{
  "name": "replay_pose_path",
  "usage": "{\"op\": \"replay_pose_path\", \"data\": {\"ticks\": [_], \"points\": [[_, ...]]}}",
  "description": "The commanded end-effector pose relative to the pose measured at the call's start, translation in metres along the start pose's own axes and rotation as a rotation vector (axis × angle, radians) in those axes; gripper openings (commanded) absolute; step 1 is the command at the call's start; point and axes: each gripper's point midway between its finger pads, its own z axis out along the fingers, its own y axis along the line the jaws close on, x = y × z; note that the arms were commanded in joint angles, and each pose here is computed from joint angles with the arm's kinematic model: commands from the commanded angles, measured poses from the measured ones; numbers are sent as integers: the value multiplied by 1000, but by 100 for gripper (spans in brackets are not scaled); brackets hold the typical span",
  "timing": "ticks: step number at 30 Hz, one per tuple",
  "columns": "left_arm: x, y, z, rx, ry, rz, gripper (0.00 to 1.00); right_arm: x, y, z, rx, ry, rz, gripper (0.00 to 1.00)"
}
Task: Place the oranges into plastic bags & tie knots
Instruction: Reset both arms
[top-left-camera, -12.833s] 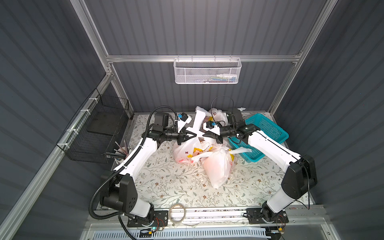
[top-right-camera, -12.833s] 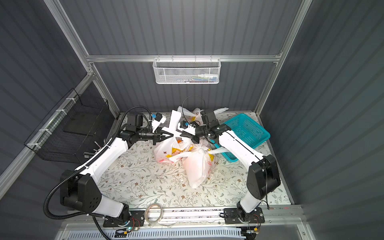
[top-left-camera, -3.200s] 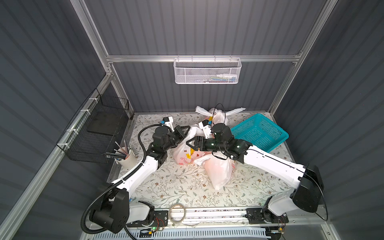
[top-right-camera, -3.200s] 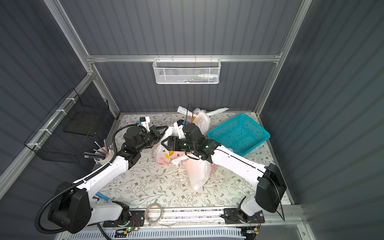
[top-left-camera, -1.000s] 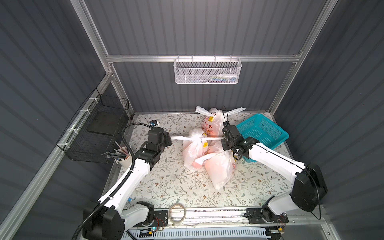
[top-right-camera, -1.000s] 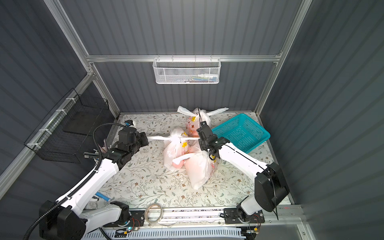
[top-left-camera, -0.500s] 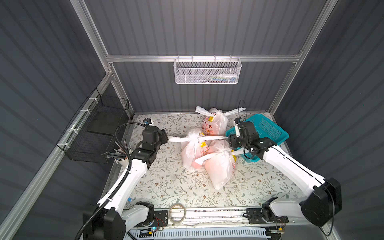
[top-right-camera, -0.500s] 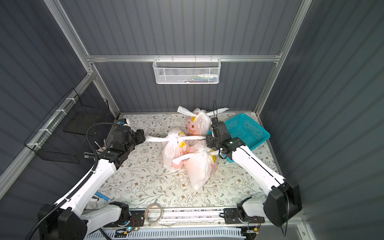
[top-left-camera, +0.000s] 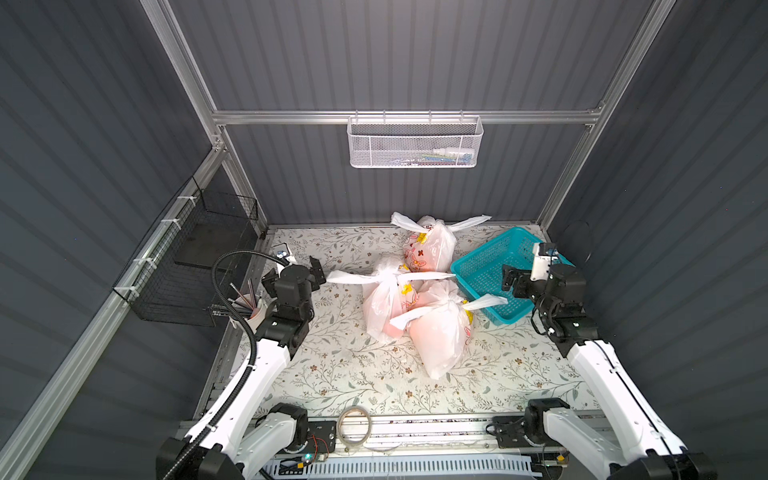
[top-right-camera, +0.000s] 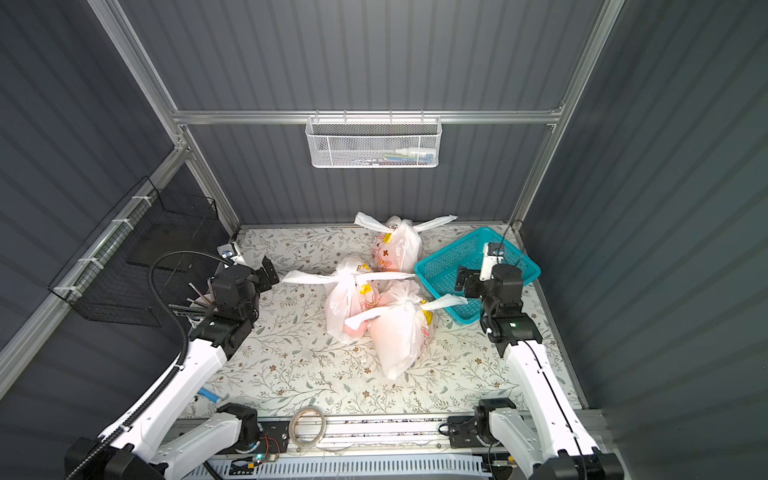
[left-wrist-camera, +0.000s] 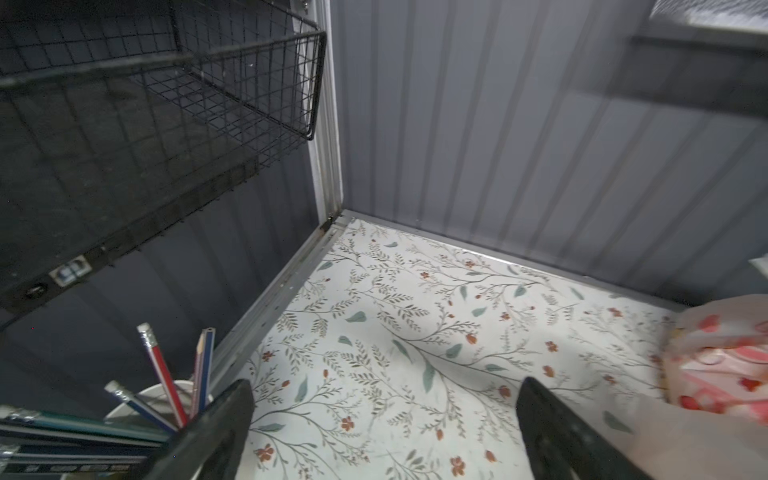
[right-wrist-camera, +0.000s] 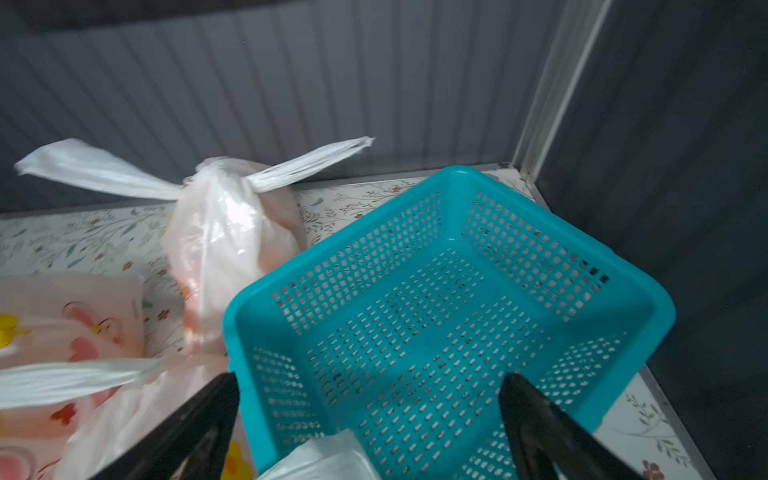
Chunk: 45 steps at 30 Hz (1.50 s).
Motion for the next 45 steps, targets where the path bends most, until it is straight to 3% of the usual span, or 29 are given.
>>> {"op": "replay_pose_path", "data": {"ticks": [1, 5, 10, 18, 21, 24, 38, 45], "points": [[-2, 13, 13, -94, -54, 68, 100, -12, -21, 13, -6, -116, 90, 99], [19, 20, 36, -98, -53, 89, 100, 6, -40, 32, 44, -126, 53, 99], [55, 54, 64, -81, 14, -66, 100, 33, -57, 54, 83, -133, 37, 99], [86, 44, 84, 20, 59, -79, 100, 23, -51, 68, 28, -183, -31, 99], [95, 41, 88, 41, 67, -68, 100, 19, -49, 68, 21, -210, -33, 99], [103, 36, 90, 66, 88, -49, 100, 33, -54, 67, 51, -103, -17, 99], [124, 28, 83, 128, 130, -8, 100, 44, -36, 51, -21, -121, 3, 99], [128, 22, 80, 174, 123, 17, 100, 75, -20, 60, -72, -177, -36, 99]]}}
